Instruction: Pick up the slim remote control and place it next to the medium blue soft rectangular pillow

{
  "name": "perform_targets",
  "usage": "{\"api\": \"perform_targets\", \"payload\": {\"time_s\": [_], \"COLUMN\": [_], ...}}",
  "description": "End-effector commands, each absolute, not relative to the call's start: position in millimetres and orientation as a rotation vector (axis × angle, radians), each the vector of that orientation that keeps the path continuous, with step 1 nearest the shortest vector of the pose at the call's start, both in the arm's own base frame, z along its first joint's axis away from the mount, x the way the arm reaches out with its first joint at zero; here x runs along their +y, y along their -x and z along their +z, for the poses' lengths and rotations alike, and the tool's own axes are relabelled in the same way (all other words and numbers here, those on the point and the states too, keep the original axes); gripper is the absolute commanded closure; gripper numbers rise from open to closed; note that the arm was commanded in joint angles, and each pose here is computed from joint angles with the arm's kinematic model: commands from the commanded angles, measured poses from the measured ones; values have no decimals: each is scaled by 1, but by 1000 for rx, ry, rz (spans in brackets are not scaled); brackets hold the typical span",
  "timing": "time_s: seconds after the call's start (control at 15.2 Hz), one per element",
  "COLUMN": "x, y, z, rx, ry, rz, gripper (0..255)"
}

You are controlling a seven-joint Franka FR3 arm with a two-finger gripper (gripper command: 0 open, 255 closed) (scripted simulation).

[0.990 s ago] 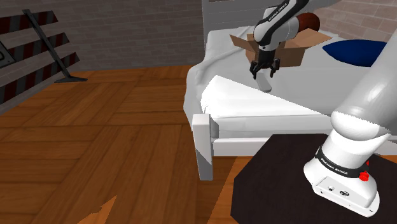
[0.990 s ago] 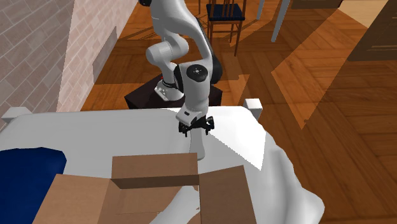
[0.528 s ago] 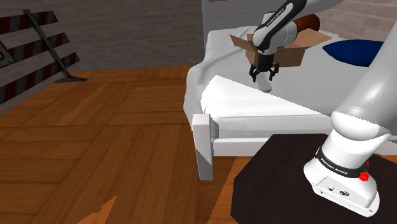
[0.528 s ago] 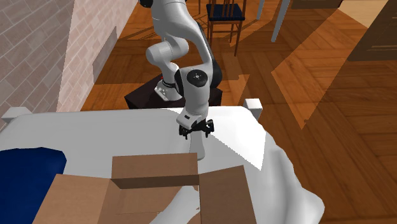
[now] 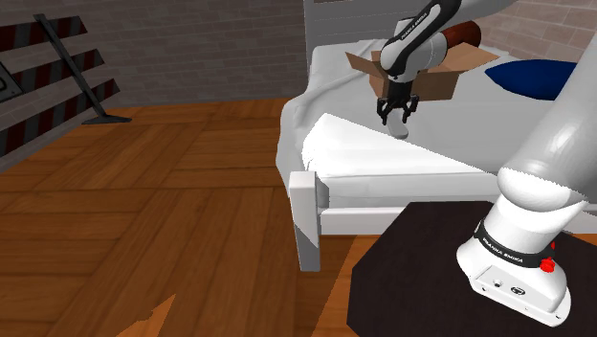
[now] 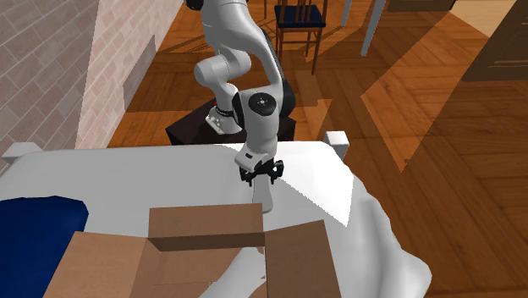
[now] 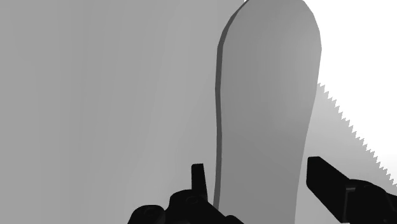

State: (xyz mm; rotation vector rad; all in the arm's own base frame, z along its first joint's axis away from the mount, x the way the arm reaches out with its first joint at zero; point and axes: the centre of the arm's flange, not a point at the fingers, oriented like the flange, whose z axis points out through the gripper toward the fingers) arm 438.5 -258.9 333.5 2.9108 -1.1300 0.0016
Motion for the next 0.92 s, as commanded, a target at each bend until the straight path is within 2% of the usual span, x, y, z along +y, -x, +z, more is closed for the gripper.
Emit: {"api": "perform_targets", "payload": {"time_s": [0.0, 0.26, 0.86], "x": [-259, -259, -259], "y": [-439, -439, -439], "z": [334, 334, 381], "rx": [-1130, -1130, -1130], "ry": [-2911, -2911, -2911], "rz": [2, 2, 2], "gripper": [255, 255, 255]}}
